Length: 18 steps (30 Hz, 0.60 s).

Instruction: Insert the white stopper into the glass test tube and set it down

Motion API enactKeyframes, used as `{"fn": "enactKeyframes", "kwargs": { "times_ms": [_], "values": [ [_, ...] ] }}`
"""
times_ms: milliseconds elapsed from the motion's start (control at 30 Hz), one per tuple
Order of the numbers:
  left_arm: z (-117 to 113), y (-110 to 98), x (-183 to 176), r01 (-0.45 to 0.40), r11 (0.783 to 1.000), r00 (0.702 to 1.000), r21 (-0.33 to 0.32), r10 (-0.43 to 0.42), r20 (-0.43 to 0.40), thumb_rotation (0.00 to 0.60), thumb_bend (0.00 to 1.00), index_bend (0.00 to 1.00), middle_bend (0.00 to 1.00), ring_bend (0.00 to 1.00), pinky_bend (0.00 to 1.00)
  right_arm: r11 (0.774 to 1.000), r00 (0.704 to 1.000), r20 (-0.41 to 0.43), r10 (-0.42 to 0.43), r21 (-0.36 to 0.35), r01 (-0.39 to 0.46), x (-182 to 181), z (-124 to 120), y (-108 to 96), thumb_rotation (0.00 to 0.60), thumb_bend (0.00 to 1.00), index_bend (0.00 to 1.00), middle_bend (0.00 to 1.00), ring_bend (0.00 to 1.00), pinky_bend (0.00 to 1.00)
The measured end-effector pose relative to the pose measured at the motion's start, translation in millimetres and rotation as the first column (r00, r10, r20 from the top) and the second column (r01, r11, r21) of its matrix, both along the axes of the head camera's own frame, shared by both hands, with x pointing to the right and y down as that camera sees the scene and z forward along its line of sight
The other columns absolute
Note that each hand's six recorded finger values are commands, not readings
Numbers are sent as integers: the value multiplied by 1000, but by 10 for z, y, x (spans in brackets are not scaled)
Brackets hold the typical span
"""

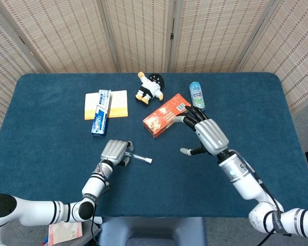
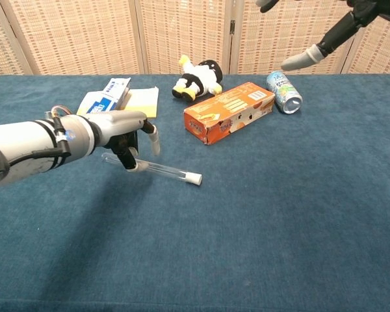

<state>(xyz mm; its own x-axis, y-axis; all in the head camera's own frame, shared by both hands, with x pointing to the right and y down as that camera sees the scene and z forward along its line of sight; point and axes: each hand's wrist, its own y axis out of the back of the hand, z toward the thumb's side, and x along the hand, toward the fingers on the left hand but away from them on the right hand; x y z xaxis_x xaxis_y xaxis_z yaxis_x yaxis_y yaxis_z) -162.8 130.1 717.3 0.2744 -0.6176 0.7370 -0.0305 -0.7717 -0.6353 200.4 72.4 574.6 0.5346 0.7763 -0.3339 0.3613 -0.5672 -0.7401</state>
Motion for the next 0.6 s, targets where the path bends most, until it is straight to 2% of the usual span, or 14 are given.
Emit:
{"fn": "enactKeyframes", "kwargs": {
  "times_ms": [133, 200, 333, 467, 600],
  "values": [
    [-117, -8, -105, 22, 1000, 1000, 2, -22, -21, 600, 380, 326, 1000, 1000, 1000, 1000, 999, -50, 9, 13, -8, 163, -21, -8, 600, 94, 199, 191, 0, 0],
    [-216, -21, -225, 53, 999, 998, 5, -53, -43, 600, 380, 321, 986, 996, 1000, 1000, 996, -86, 14, 19, -12, 281, -26, 6, 600, 163, 199, 192, 0, 7],
    [-431, -75, -589, 125, 991, 990, 45, -121, -75, 600, 380, 332, 886, 907, 1000, 998, 983, -175, 53, 36, -47, 647, -43, 69, 600, 310, 203, 237, 70, 159],
    [-646, -110, -1051, 169, 975, 985, 146, -160, -70, 600, 380, 350, 774, 788, 961, 995, 966, -239, 100, 43, -92, 984, -18, 180, 600, 397, 242, 287, 147, 283],
    [-868, -74, -1566, 203, 941, 979, 272, -198, -48, 600, 380, 349, 684, 657, 801, 992, 947, -296, 128, 54, -118, 1281, 9, 332, 600, 416, 264, 308, 167, 308]
  ]
}}
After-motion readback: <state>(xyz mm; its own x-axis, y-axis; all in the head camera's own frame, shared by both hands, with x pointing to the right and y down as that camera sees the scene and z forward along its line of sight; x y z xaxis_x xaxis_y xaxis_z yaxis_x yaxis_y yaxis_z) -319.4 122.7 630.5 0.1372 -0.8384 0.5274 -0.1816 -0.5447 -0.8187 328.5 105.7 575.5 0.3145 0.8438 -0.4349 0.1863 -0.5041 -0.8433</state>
